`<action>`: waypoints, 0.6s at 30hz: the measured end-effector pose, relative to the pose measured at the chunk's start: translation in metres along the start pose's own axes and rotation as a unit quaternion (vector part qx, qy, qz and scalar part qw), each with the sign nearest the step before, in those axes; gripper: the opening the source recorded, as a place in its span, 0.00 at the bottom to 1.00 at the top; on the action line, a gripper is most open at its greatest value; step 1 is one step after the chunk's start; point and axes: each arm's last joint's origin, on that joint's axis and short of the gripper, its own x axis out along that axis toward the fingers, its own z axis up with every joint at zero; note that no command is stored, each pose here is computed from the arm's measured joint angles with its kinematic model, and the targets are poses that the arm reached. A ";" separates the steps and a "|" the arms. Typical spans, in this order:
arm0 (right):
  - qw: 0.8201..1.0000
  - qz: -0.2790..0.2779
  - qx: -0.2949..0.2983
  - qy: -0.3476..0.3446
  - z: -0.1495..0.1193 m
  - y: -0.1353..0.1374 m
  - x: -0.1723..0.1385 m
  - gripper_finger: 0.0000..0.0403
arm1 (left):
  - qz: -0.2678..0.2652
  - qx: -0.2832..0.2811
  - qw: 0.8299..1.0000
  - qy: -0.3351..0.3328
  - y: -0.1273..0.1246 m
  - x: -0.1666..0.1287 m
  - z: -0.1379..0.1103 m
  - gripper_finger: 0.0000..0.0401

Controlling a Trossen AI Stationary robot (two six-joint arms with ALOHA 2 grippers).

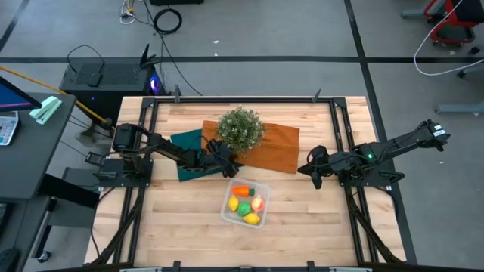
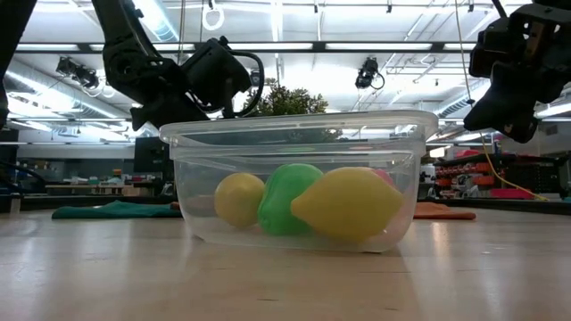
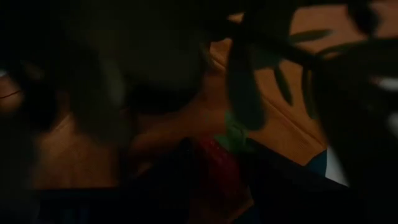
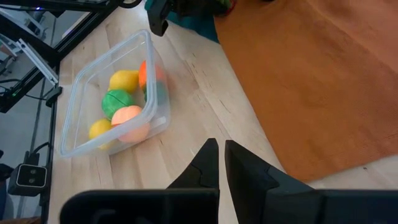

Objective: Pick and placing Produce into tupperware
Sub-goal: Put the strawberry into the transparent bin

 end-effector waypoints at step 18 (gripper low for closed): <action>1.000 0.000 0.000 0.000 0.000 0.000 0.000 0.00 | -0.003 -0.002 1.000 -0.004 -0.001 0.000 0.001 0.30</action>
